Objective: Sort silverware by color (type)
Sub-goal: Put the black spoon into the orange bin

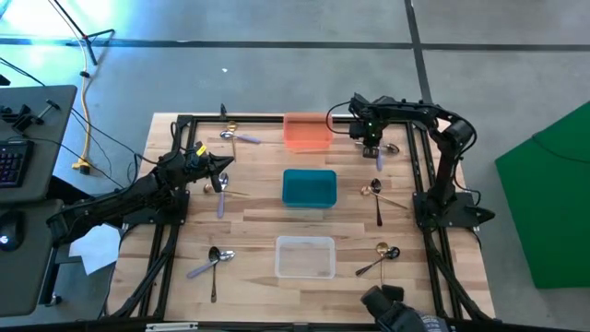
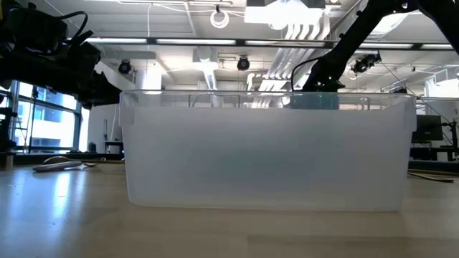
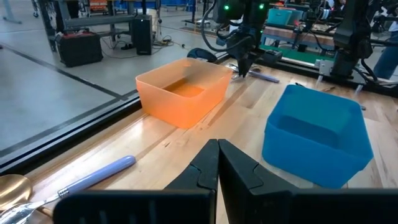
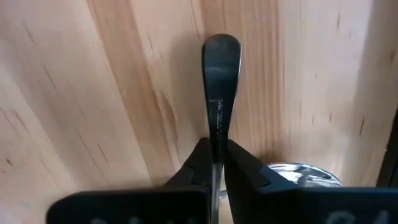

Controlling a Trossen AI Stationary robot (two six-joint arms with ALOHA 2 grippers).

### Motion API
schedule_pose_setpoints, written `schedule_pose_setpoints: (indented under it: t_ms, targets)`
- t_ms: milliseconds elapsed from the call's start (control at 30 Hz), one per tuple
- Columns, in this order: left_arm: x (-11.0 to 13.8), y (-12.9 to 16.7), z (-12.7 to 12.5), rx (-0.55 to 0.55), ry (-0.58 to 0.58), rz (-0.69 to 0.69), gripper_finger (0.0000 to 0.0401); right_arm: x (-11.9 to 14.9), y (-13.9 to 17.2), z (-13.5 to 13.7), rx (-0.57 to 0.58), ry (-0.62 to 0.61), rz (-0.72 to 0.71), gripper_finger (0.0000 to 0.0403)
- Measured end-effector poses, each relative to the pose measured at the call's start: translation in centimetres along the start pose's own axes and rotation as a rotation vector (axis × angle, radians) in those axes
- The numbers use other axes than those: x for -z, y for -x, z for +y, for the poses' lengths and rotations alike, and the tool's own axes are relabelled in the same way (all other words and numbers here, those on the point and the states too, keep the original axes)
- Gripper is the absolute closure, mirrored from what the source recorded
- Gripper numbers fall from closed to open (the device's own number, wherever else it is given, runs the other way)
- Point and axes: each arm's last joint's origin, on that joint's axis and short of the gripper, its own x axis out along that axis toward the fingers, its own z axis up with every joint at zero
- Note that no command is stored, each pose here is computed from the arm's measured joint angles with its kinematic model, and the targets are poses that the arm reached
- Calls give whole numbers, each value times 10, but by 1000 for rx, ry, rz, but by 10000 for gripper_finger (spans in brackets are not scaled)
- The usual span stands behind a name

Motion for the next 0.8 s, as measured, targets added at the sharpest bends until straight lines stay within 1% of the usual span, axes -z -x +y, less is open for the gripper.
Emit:
schedule_pose_setpoints:
  t_ms: [67,167,233,433,533,667,733,800]
  targets:
    - [0,0,0,0,0,0,401,-3,5,-4,20,-17,-8,392]
    - [0,0,0,-1,0,4,401,-9,22,-10,51,-32,-11,394]
    - [1,0,0,-1,1,12,401,-13,34,-11,49,-23,-3,397]
    - [1,0,0,-1,1,12,401,-36,86,-10,80,-15,-54,398]
    - [1,0,0,-1,1,12,401,-52,120,-5,119,-13,-135,398]
    - [0,0,0,-8,0,0,401,-77,158,12,182,46,-258,398]
    - [-1,0,0,-9,0,-9,401,-93,170,18,199,45,-312,398]
    - [-2,0,0,-8,-1,-24,401,-112,174,23,187,39,-353,398]
